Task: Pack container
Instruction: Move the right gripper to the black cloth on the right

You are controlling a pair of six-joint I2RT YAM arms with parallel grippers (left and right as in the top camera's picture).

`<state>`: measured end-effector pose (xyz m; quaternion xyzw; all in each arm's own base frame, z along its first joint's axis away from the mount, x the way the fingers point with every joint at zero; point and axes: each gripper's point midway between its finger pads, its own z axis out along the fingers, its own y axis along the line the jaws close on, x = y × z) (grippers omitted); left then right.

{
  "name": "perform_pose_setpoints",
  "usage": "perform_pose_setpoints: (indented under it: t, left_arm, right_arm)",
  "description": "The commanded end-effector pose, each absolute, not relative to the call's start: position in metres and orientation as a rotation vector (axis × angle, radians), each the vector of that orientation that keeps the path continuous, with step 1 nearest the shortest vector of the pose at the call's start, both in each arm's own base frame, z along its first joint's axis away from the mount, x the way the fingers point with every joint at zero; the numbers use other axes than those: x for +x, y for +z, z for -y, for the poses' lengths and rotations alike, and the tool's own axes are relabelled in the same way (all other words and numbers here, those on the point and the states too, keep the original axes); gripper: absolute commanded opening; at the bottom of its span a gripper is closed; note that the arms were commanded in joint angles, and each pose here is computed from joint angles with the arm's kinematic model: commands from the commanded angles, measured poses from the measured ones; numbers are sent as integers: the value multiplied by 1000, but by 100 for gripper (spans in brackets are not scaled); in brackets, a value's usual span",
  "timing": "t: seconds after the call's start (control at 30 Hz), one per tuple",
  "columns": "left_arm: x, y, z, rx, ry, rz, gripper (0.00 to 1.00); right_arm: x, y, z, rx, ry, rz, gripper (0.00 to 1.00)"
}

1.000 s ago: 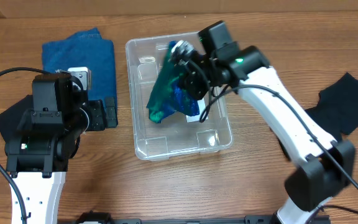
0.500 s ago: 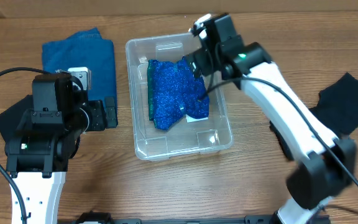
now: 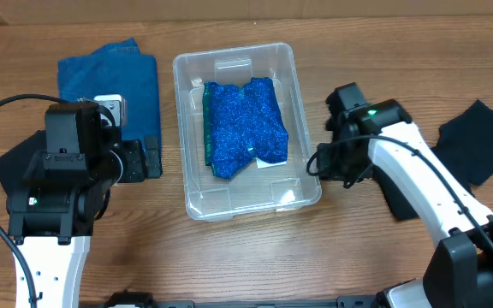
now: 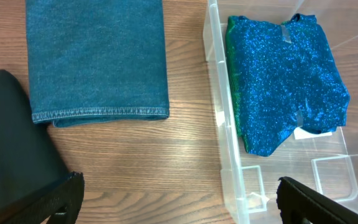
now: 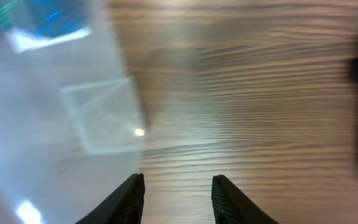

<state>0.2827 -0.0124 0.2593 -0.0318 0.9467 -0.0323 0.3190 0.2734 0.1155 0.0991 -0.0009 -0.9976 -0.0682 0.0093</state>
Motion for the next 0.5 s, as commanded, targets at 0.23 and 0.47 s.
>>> perform_pose_setpoints:
  t: [0.23, 0.47]
  left_arm:
    - [286, 269, 9, -103, -81, -2460, 100]
    - [287, 270, 9, -103, -81, -2453, 100]
  right_arm:
    - [323, 140, -42, -585, -239, 3299, 61]
    - [272, 190, 120, -1783, -211, 3065, 93]
